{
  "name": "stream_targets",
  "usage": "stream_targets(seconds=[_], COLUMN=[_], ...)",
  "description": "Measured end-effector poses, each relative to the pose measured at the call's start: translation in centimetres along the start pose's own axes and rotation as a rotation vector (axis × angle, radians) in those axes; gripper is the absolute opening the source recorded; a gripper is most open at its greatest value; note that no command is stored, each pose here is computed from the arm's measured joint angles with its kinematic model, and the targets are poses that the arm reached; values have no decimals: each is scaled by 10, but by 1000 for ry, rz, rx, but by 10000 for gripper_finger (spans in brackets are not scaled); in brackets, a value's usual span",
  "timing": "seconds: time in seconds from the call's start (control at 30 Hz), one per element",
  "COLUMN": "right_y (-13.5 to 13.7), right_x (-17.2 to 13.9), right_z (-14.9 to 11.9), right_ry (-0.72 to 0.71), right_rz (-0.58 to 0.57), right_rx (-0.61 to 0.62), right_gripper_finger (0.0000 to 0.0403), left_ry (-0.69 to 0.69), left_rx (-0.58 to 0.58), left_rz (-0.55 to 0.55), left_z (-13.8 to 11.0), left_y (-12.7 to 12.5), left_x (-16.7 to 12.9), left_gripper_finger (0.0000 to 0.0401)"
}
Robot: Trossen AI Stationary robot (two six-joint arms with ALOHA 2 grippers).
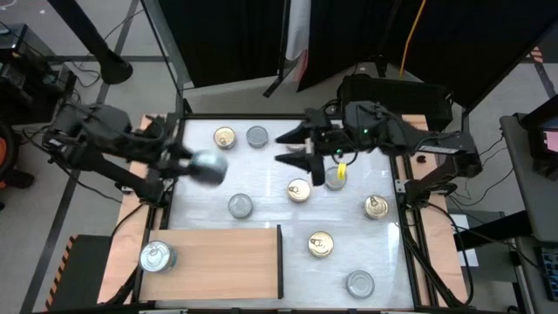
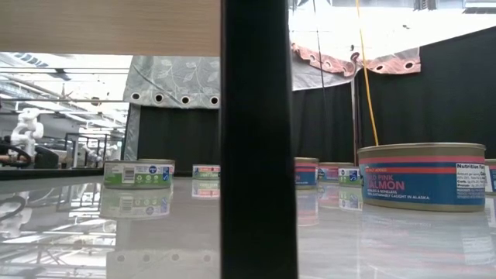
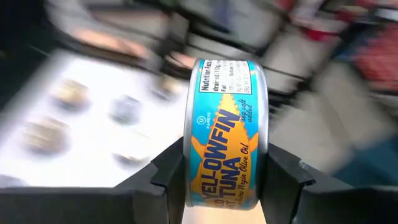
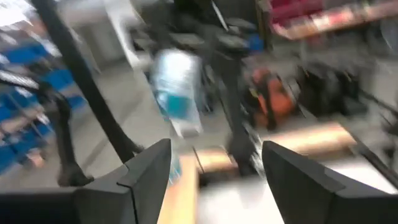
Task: Stack canned seafood by type on shelf
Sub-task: Stack the yellow blue tuna can on top of the yellow blue tuna can on the shelf
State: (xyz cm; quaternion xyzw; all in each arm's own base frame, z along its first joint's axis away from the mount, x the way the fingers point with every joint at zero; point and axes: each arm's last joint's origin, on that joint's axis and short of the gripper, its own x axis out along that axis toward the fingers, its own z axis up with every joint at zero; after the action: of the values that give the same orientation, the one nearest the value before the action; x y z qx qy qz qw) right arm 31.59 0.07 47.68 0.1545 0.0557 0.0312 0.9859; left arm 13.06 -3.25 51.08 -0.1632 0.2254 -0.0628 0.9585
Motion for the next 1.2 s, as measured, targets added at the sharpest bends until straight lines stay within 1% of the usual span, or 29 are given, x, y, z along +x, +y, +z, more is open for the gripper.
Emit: stream_targets(seconds=[0.07, 0.13, 0.23, 0.47, 0.53, 0.63, 0.77, 0.9, 0.97, 1.07, 1.2], right_y=[-4, -8, -13, -17, -17, -19, -20, -22, -23, -24, -27], right_x=[-13, -27, -42, -60, -61, -61, -60, -55, -50, -46, -38], right_z=[1, 1, 1, -2, -4, -8, -12, -15, -17, -18, -23], right_ry=[42, 91, 142, 209, 241, 279, 310, 330, 338, 346, 371], right_rz=[-38, -73, -115, -163, -174, -187, -198, -203, -205, -205, -209], right_rx=[17, 36, 48, 94, 102, 107, 109, 104, 103, 90, 89], right_gripper_finger=[243, 243, 242, 242, 242, 242, 242, 242, 242, 242, 242], left_ry=[82, 168, 281, 644, 697, 738, 825, 814, 796, 753, 603], left_rx=[-63, -111, -122, -181, -180, -194, -252, -285, -253, -132, 92], left_rz=[-121, -202, -237, -224, -225, -216, -126, -58, -73, -64, -1], left_z=[-7, -13, -23, -52, -58, -63, -73, -79, -81, -86, -85], left_y=[-7, -14, -23, -41, -48, -57, -64, -75, -83, -92, -92], left_x=[-4, -4, -1, 8, 9, 10, 14, 23, 29, 39, 46], left_gripper_finger=[155, 158, 159, 161, 162, 162, 163, 163, 163, 163, 163])
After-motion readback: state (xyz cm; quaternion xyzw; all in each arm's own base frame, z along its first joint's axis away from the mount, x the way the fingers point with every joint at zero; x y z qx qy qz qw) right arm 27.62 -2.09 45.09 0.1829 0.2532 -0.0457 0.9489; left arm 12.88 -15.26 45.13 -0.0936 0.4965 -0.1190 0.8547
